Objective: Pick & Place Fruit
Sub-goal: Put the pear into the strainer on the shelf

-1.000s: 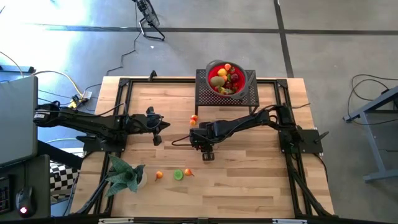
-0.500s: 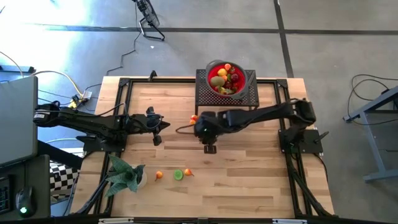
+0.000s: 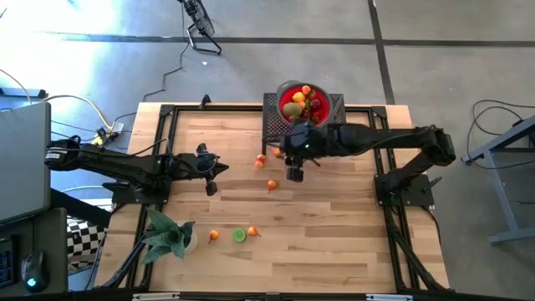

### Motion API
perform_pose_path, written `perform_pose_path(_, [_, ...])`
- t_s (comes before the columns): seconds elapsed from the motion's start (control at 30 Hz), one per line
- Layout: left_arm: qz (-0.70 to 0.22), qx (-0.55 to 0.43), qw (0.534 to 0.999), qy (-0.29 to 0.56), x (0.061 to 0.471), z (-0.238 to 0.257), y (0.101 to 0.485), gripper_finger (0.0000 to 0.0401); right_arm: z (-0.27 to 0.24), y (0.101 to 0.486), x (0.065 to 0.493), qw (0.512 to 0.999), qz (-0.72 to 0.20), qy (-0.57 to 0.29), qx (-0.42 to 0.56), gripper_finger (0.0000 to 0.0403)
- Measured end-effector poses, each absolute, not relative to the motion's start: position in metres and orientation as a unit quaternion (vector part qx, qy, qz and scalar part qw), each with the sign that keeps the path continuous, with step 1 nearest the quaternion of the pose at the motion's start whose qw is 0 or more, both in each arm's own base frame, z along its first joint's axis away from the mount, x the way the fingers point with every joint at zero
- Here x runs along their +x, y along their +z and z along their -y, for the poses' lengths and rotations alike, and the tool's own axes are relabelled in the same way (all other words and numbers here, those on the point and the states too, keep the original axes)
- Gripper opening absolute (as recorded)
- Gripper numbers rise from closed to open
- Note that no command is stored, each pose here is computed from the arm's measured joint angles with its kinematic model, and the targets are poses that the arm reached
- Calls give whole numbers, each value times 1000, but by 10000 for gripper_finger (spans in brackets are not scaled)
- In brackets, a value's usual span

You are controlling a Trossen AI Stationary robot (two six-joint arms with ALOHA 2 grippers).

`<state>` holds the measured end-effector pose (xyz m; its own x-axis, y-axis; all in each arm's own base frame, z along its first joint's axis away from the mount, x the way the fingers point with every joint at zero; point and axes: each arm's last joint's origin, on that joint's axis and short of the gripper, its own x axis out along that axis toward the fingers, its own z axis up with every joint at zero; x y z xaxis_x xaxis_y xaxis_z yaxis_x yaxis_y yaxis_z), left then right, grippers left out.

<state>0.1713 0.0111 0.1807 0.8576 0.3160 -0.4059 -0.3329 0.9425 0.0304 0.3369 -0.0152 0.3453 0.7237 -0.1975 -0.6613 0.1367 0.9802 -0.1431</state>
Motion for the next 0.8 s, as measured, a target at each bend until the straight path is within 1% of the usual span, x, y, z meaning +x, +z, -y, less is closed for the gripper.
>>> perform_pose_path(0.17, [-208,-20,963,168,171,-11,181,6,25,363,318,927,-347,-133,-59,123])
perform_pose_path(0.37, [-209,-20,963,168,171,-11,180,6,40,373,302,920,-347,-166,-67,118])
perform_pose_path(0.5, [-209,-20,963,168,171,-11,180,6,55,372,296,904,-366,-209,-70,120])
perform_pose_path(0.8, [-208,-20,963,168,171,-11,181,6,96,363,281,868,-417,-266,-43,118])
